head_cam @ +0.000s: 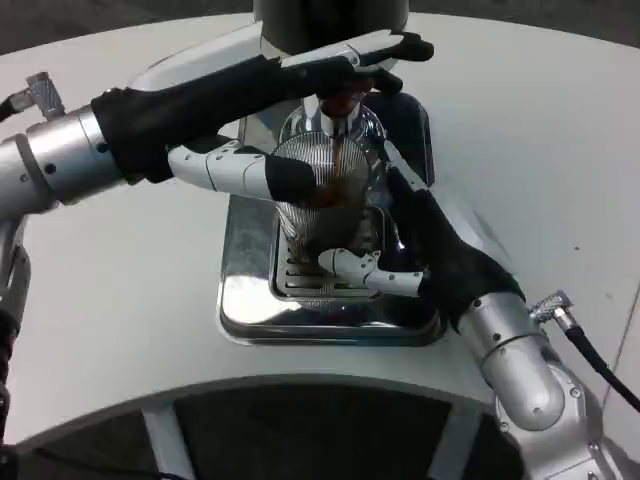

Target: Grasp the cup under the faucet to collect the drink, then remove the cup.

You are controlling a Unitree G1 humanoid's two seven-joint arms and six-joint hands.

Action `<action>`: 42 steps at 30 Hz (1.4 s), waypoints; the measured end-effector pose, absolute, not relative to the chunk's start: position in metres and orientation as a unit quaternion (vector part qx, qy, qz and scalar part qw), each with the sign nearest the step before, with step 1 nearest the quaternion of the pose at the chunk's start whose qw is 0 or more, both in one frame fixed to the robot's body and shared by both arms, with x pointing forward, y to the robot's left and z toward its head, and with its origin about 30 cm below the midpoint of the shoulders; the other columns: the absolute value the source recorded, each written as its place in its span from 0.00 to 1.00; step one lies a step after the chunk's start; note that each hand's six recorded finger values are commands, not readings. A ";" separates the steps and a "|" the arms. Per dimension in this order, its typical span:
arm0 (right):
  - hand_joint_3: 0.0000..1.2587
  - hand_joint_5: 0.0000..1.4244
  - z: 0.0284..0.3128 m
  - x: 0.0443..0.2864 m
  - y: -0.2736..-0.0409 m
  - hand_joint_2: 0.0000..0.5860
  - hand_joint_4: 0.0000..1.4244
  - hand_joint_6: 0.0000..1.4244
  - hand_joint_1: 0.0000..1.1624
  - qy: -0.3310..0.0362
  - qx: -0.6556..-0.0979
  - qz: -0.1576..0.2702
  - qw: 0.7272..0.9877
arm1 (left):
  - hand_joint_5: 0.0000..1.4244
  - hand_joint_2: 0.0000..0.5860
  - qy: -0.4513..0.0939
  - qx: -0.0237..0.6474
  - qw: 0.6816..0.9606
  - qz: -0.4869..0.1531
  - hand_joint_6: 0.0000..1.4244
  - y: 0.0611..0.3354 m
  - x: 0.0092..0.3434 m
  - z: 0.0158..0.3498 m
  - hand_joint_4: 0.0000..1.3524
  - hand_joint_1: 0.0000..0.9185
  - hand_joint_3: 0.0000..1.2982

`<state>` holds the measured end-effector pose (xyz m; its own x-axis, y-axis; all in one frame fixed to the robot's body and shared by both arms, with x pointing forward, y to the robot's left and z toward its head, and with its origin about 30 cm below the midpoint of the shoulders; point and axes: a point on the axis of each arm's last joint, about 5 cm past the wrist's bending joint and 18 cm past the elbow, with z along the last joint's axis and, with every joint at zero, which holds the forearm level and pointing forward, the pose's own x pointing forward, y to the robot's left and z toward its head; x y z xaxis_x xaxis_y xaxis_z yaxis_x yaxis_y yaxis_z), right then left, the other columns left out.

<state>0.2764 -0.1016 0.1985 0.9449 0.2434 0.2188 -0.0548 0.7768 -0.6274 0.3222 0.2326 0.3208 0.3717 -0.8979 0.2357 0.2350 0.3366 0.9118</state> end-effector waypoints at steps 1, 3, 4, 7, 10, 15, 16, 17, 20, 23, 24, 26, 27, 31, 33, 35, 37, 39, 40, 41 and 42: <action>0.00 0.00 0.199 0.277 -0.101 0.34 0.00 0.00 0.54 -0.145 -0.324 0.081 0.931 | 0.09 0.05 -0.396 0.418 0.715 -0.396 0.03 0.233 0.322 0.321 0.00 0.00 0.07; 0.00 0.00 0.201 0.278 -0.100 0.34 0.00 0.00 0.54 -0.149 -0.322 0.079 0.932 | 0.09 0.05 -0.396 0.418 0.716 -0.395 0.03 0.233 0.322 0.321 0.00 0.00 0.07; 0.00 0.00 0.201 0.278 -0.100 0.34 0.00 0.00 0.54 -0.150 -0.321 0.079 0.932 | 0.09 0.05 -0.396 0.418 0.716 -0.395 0.03 0.233 0.322 0.321 0.00 0.00 0.07; 0.00 0.00 0.201 0.279 -0.098 0.34 0.00 0.00 0.54 -0.150 -0.319 0.078 0.933 | 0.09 0.06 -0.396 0.418 0.716 -0.395 0.03 0.233 0.322 0.320 0.00 0.00 0.07; 0.00 0.00 0.199 0.281 -0.096 0.34 0.00 0.00 0.54 -0.145 -0.315 0.081 0.934 | 0.09 0.06 -0.396 0.418 0.716 -0.395 0.03 0.233 0.322 0.320 0.00 0.00 0.07; 0.00 0.00 0.201 0.285 -0.092 0.34 0.00 0.00 0.54 -0.149 -0.313 0.080 0.935 | 0.09 0.06 -0.396 0.418 0.716 -0.394 0.03 0.233 0.322 0.320 0.00 0.00 0.07; 0.00 0.00 0.202 0.286 -0.092 0.34 0.00 0.00 0.54 -0.150 -0.312 0.080 0.935 | 0.09 0.06 -0.396 0.418 0.717 -0.394 0.03 0.233 0.322 0.320 0.00 0.00 0.07; 0.00 0.00 0.202 0.286 -0.092 0.34 0.00 0.00 0.54 -0.150 -0.312 0.080 0.935 | 0.09 0.06 -0.396 0.418 0.717 -0.394 0.03 0.233 0.322 0.320 0.00 0.00 0.07; 0.00 0.00 0.203 0.287 -0.090 0.34 0.00 0.00 0.54 -0.151 -0.310 0.081 0.935 | 0.10 0.06 -0.396 0.418 0.717 -0.393 0.03 0.233 0.322 0.320 0.00 0.00 0.07; 0.00 0.00 0.205 0.289 -0.088 0.34 0.00 0.00 0.54 -0.153 -0.308 0.082 0.935 | 0.10 0.06 -0.397 0.417 0.717 -0.393 0.03 0.233 0.322 0.320 0.00 0.00 0.07; 0.00 0.00 0.205 0.290 -0.088 0.34 0.00 0.00 0.54 -0.153 -0.308 0.082 0.935 | 0.10 0.06 -0.397 0.417 0.717 -0.392 0.03 0.233 0.322 0.320 0.01 0.00 0.07; 0.00 0.00 0.205 0.290 -0.087 0.34 0.00 0.00 0.54 -0.154 -0.306 0.082 0.936 | 0.10 0.06 -0.397 0.417 0.718 -0.392 0.03 0.234 0.322 0.320 0.01 0.00 0.07; 0.00 0.00 0.206 0.291 -0.087 0.34 0.00 0.00 0.54 -0.155 -0.305 0.082 0.936 | 0.10 0.06 -0.398 0.416 0.718 -0.391 0.03 0.234 0.322 0.320 0.01 0.00 0.07; 0.00 0.00 0.206 0.291 -0.086 0.34 0.00 0.00 0.54 -0.155 -0.299 0.082 0.938 | 0.10 0.06 -0.398 0.415 0.720 -0.389 0.03 0.234 0.322 0.320 0.01 0.00 0.07; 0.00 0.00 0.206 0.291 -0.085 0.34 0.00 0.00 0.54 -0.155 -0.298 0.081 0.938 | 0.11 0.06 -0.398 0.415 0.720 -0.389 0.04 0.234 0.322 0.320 0.01 0.00 0.07; 0.00 0.00 0.206 0.291 -0.084 0.34 0.00 0.00 0.54 -0.156 -0.295 0.079 0.939 | 0.11 0.06 -0.395 0.410 0.725 -0.388 0.04 0.234 0.323 0.320 0.01 0.00 0.07; 0.00 0.00 0.206 0.291 -0.083 0.34 0.00 0.00 0.54 -0.157 -0.293 0.079 0.940 | 0.12 0.06 -0.390 0.403 0.731 -0.388 0.05 0.235 0.323 0.320 0.02 0.00 0.07; 0.00 0.00 0.206 0.290 -0.082 0.34 0.00 0.00 0.54 -0.158 -0.292 0.079 0.940 | 0.13 0.06 -0.386 0.389 0.742 -0.386 0.06 0.237 0.324 0.319 0.03 0.00 0.09; 0.00 0.00 0.206 0.290 -0.082 0.34 0.00 0.00 0.54 -0.161 -0.291 0.078 0.940 | 0.13 0.06 -0.382 0.381 0.748 -0.386 0.06 0.238 0.324 0.318 0.03 0.00 0.09; 0.00 0.00 0.206 0.290 -0.082 0.34 0.00 0.00 0.55 -0.162 -0.291 0.077 0.940 | 0.13 0.06 -0.380 0.375 0.753 -0.385 0.07 0.239 0.325 0.318 0.04 0.00 0.09; 0.00 0.00 0.206 0.290 -0.082 0.34 0.00 0.00 0.55 -0.162 -0.290 0.076 0.940 | 0.14 0.06 -0.377 0.366 0.758 -0.386 0.07 0.239 0.325 0.318 0.04 0.00 0.10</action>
<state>0.2903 -0.0816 0.2060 0.9358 0.2376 0.2605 -0.0494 0.8199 -0.5703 0.3254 0.2391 0.3175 0.4180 -0.8608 0.2902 0.3090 0.4351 0.8457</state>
